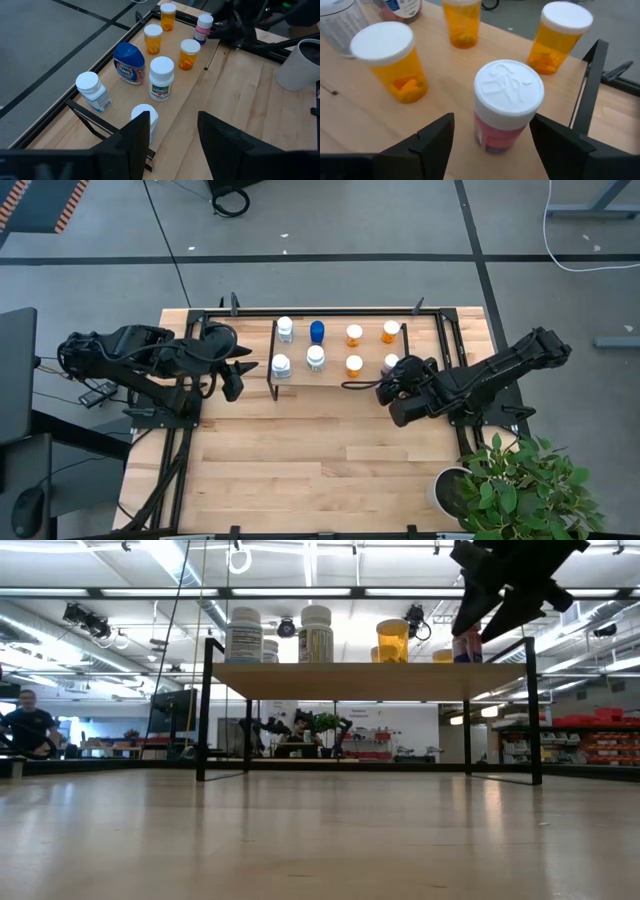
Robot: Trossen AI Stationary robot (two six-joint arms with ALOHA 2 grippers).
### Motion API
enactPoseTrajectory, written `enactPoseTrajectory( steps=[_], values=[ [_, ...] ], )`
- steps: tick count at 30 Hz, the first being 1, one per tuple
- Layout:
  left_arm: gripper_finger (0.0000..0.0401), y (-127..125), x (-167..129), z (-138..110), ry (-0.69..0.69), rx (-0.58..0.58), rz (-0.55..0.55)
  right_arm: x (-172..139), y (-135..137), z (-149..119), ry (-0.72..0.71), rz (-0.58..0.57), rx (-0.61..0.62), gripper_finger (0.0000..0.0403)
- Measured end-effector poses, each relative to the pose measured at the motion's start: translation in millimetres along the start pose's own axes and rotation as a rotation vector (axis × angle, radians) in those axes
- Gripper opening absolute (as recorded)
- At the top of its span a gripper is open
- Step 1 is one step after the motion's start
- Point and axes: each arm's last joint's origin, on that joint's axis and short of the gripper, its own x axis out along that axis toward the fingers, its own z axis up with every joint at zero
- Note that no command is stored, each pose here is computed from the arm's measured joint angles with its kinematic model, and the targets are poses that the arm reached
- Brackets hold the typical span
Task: Pick and place medicine bottles onto shelf by color
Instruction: Put the pink pill bottle on the shelf, then return to Home Position
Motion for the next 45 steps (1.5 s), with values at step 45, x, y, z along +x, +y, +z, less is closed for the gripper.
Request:
enactPoseTrajectory(
  steps=[45],
  values=[
    [0.0172,-7,-1,13,-0.1,-0.057,-0.101,-62,23,29,0.237,0.321,0.08,0.0269]
  ],
)
